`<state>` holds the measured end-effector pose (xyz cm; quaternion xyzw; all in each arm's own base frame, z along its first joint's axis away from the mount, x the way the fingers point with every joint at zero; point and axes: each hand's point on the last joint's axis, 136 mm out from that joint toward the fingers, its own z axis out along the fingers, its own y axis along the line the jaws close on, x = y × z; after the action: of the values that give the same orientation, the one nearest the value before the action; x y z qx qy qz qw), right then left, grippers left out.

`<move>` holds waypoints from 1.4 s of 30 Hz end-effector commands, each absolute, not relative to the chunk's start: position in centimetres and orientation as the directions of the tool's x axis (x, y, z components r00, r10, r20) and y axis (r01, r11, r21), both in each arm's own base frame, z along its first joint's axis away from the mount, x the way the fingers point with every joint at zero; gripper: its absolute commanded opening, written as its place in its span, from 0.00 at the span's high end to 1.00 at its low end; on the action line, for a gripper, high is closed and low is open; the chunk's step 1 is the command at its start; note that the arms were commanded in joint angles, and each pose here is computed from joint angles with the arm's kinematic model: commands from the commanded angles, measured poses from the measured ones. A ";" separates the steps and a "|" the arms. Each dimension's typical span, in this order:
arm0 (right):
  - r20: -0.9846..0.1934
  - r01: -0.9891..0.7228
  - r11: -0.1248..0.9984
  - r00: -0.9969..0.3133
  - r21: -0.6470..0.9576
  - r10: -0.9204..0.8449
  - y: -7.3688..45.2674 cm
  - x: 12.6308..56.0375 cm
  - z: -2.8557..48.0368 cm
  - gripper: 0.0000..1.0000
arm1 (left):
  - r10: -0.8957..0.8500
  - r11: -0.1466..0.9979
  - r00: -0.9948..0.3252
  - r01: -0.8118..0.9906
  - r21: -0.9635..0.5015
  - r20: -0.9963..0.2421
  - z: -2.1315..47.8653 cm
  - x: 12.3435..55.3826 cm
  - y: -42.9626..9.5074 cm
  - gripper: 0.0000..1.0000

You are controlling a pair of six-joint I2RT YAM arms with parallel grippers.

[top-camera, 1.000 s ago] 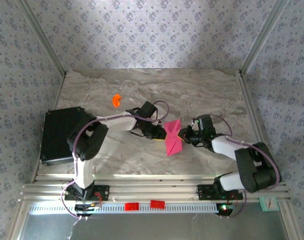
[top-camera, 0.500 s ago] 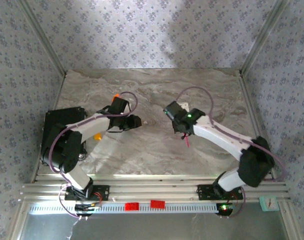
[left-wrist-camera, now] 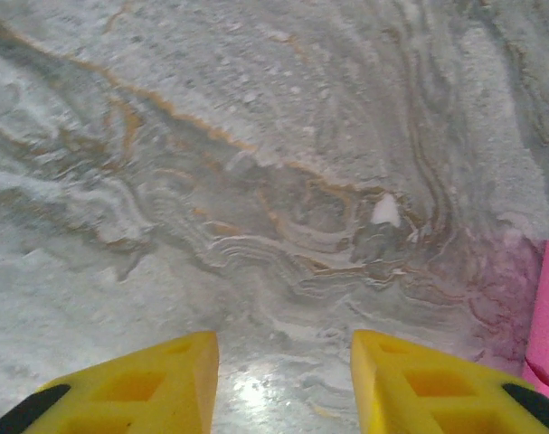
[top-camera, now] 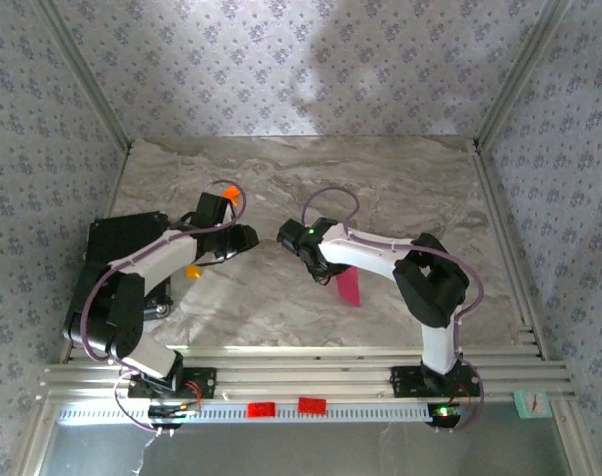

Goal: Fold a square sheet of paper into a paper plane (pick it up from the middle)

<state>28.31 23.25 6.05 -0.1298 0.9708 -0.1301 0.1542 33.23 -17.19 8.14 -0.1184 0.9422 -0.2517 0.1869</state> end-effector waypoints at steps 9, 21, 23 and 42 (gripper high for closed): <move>-0.277 -0.095 0.811 -0.957 0.577 0.085 28.1 29.0 9.2 0.45 | -0.277 0.755 -0.930 -0.056 -0.653 -0.241 9.4 33.0 -20.5 0.56; -0.109 0.128 0.680 -0.949 0.722 0.295 20.8 27.5 4.7 0.83 | 0.028 0.679 -0.994 0.098 -0.728 -0.107 7.8 29.0 -31.4 0.59; -0.099 0.137 0.674 -0.949 0.726 0.300 20.4 27.3 4.3 0.85 | 0.042 0.670 -0.996 0.091 -0.737 -0.084 7.3 28.5 -32.1 0.59; 0.077 0.341 0.627 -0.909 0.700 0.409 17.9 24.4 -1.6 0.91 | 0.116 0.660 -0.993 0.052 -0.749 0.033 4.4 27.0 -34.8 0.57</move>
<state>26.79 18.90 1.76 0.1688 0.8882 0.4170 0.0937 27.12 -33.94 4.32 0.0445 0.9145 -0.4014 -0.0256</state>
